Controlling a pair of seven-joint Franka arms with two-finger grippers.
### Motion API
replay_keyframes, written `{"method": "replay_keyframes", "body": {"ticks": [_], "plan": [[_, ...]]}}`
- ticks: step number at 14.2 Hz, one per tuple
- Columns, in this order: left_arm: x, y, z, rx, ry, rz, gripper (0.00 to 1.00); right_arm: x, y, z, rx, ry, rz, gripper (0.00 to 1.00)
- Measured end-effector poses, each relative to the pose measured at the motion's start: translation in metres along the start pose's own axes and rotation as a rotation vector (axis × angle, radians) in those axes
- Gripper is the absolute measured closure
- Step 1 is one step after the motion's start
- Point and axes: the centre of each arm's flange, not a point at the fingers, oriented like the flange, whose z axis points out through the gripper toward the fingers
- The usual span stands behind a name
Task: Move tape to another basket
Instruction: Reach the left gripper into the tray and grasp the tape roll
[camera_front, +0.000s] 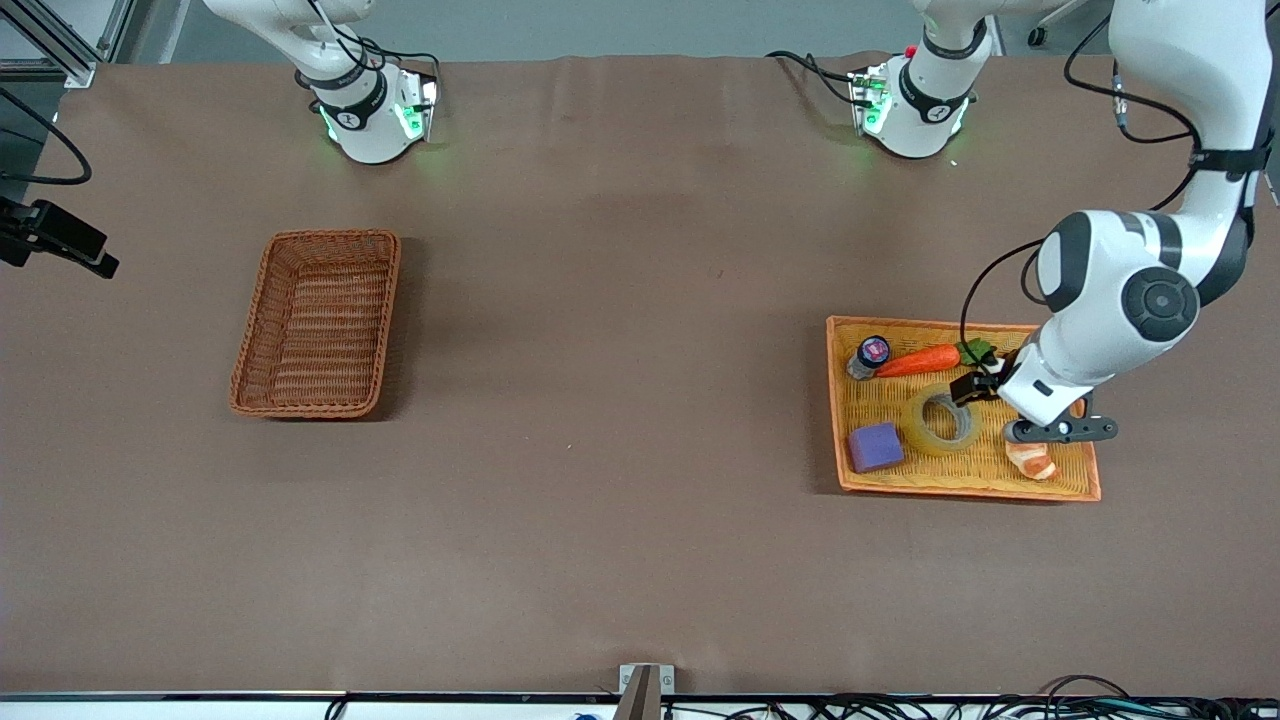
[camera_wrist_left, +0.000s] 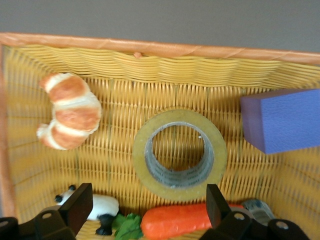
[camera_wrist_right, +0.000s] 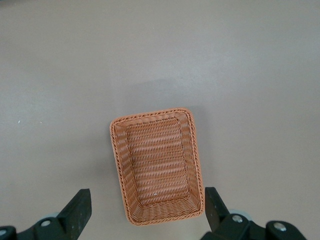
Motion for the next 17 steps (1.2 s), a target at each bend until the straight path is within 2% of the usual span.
{"method": "replay_keyframes", "body": {"ticks": [6, 10, 12, 17], "plan": [[0.002, -0.001, 0.053, -0.011, -0.034, -0.007, 0.00, 0.000, 0.000, 0.000, 0.000, 0.000, 0.000, 0.00], [0.001, -0.011, 0.074, -0.014, -0.053, -0.025, 0.07, 0.000, 0.000, 0.000, 0.000, 0.000, 0.000, 0.00], [0.002, -0.015, 0.082, -0.016, -0.057, -0.031, 0.22, 0.000, 0.000, 0.000, 0.000, 0.000, 0.000, 0.00], [0.007, -0.014, 0.080, -0.017, -0.041, -0.028, 0.77, 0.000, 0.000, 0.000, 0.000, 0.000, 0.000, 0.00]]}}
